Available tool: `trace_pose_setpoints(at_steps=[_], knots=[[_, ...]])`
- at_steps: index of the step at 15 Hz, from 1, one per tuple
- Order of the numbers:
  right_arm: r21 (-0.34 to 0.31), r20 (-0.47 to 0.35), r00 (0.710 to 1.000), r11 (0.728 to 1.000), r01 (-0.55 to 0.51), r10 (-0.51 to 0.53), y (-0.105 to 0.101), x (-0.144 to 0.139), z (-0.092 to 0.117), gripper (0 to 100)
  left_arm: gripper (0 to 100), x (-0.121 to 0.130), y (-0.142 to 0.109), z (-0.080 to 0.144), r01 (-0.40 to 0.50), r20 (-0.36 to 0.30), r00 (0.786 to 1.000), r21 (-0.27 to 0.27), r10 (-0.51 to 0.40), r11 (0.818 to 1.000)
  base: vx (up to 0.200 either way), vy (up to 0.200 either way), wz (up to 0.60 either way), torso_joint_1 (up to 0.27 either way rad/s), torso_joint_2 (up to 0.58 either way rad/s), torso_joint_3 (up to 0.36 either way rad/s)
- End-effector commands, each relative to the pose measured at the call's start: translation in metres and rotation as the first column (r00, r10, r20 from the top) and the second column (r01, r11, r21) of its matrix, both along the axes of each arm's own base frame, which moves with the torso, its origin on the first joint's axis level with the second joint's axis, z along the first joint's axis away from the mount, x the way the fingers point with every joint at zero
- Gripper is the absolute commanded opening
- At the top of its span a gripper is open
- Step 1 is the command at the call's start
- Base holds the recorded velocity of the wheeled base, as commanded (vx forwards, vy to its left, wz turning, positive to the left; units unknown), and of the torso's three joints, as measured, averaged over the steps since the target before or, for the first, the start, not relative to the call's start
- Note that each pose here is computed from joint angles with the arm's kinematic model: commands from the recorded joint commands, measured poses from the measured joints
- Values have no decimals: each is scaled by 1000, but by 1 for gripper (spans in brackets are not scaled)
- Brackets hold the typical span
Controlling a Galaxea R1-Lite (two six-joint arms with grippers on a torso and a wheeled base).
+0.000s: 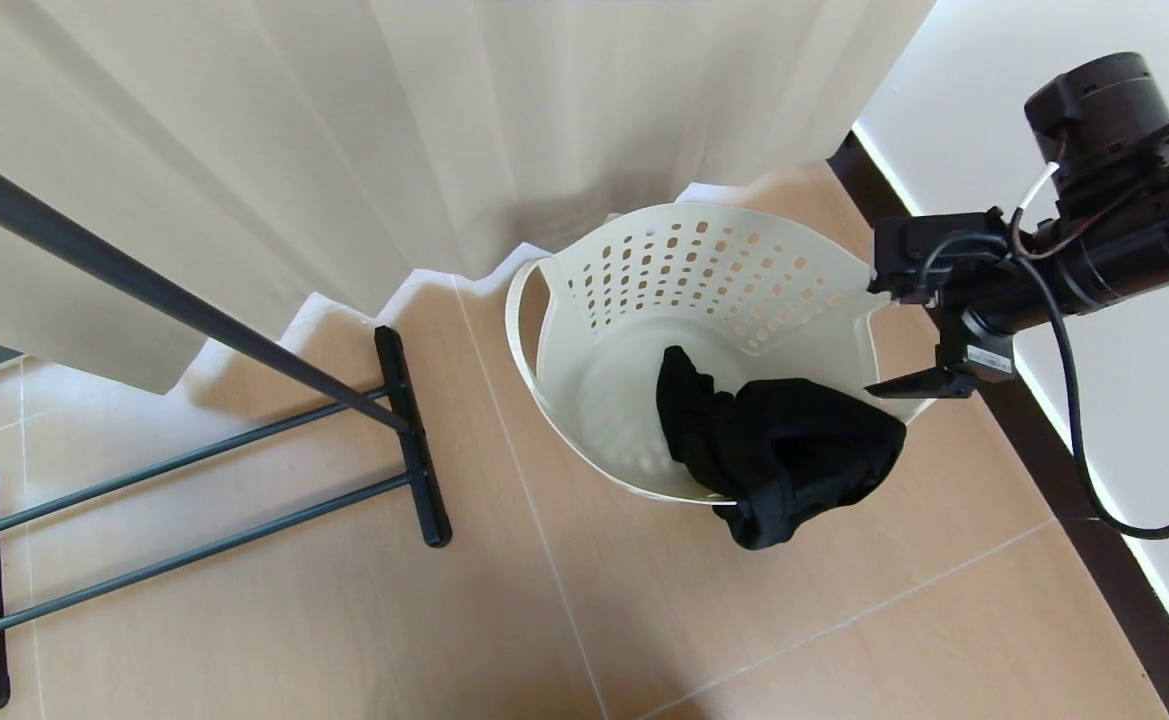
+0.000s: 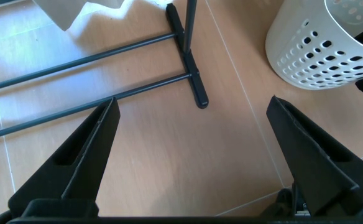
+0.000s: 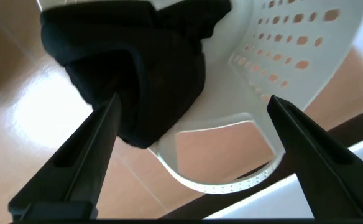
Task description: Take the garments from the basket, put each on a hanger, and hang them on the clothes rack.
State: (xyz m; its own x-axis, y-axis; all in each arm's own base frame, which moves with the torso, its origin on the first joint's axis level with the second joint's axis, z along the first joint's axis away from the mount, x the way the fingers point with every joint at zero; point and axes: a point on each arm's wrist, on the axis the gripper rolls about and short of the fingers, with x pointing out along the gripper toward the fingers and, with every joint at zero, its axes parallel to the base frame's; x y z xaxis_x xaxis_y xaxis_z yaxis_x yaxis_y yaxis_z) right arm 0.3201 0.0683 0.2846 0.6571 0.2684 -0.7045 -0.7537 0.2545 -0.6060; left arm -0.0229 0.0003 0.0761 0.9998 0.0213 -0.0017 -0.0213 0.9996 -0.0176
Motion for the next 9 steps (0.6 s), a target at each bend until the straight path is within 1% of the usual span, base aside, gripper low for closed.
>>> trace_pose_setpoints(at_steps=[1,3,6,9], knots=[[-33,-69,997,999,20,-22,2,23,-25,100,100,0,0,0,0,-1,1000,-1,0,1000,0,0,0,0,0,0],[-42,-96,995,999,18,-22,6,28,-36,100,100,0,0,0,0,-1,1000,-1,0,1000,0,0,0,0,0,0],[-56,-80,996,998,24,-29,12,44,-40,100,100,0,0,0,0,-1,1000,-1,0,1000,0,0,0,0,0,0],[-65,-92,996,998,12,-18,20,53,-48,100,100,0,0,0,0,-1,1000,-1,0,1000,0,0,0,0,0,0]])
